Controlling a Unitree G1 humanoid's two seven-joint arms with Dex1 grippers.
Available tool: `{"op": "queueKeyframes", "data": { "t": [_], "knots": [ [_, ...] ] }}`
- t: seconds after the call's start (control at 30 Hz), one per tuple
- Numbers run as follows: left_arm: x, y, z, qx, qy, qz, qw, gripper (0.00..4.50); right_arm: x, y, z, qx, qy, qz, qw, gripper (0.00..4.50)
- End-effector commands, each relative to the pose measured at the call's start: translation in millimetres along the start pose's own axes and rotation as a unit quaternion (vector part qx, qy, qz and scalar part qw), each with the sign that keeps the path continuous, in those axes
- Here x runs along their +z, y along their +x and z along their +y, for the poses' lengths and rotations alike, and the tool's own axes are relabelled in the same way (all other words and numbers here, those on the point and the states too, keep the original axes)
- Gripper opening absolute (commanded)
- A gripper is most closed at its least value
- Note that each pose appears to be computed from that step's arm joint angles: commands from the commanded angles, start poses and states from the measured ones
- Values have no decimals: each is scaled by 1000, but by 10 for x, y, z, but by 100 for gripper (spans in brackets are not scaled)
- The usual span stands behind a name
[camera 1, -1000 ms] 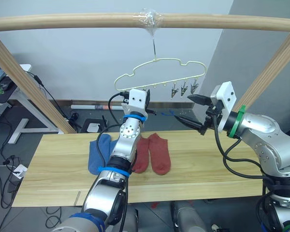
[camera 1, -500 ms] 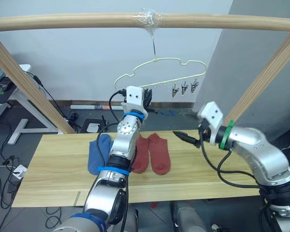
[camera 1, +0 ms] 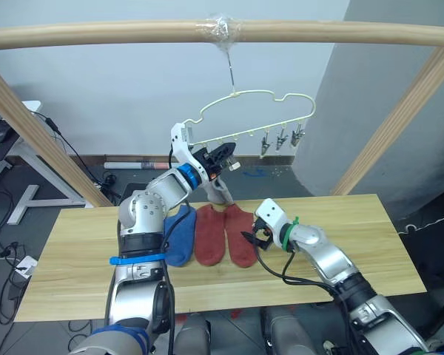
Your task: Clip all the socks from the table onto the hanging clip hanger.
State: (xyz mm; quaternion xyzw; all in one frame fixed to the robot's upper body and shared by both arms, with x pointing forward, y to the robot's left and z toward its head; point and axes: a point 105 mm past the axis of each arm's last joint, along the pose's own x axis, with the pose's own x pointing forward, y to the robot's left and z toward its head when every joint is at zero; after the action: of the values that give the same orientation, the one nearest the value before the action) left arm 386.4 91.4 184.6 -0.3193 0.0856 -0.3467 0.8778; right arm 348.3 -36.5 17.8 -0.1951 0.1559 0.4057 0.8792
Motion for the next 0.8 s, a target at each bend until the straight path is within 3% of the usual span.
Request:
{"op": "queueKeyframes", "data": {
  "t": [0.03, 0.33, 0.37, 0.43, 0.63, 0.8],
  "knots": [
    [36, -52, -101, -22, 8, -2, 1000, 19, -11, 128, 8, -4, -9, 2, 1000, 450],
    [-13, -100, -147, -26, 6, -3, 1000, 19, -471, 283, 9, -10, 34, 91, 995, 450],
    [-8, -108, -147, -26, 6, -4, 1000, 19, -522, 271, 26, -6, 48, 97, 994, 432],
    [-8, -125, -137, -23, 7, -5, 1000, 19, -611, 236, 66, 5, 70, 105, 992, 391],
    [-17, -170, -125, -24, -2, -2, 1000, 19, -822, 27, 49, 13, 36, 117, 992, 189],
    [-20, -181, -112, -22, -5, 0, 1000, 19, -847, -208, 0, 11, 32, 103, 994, 21]
  ]
}}
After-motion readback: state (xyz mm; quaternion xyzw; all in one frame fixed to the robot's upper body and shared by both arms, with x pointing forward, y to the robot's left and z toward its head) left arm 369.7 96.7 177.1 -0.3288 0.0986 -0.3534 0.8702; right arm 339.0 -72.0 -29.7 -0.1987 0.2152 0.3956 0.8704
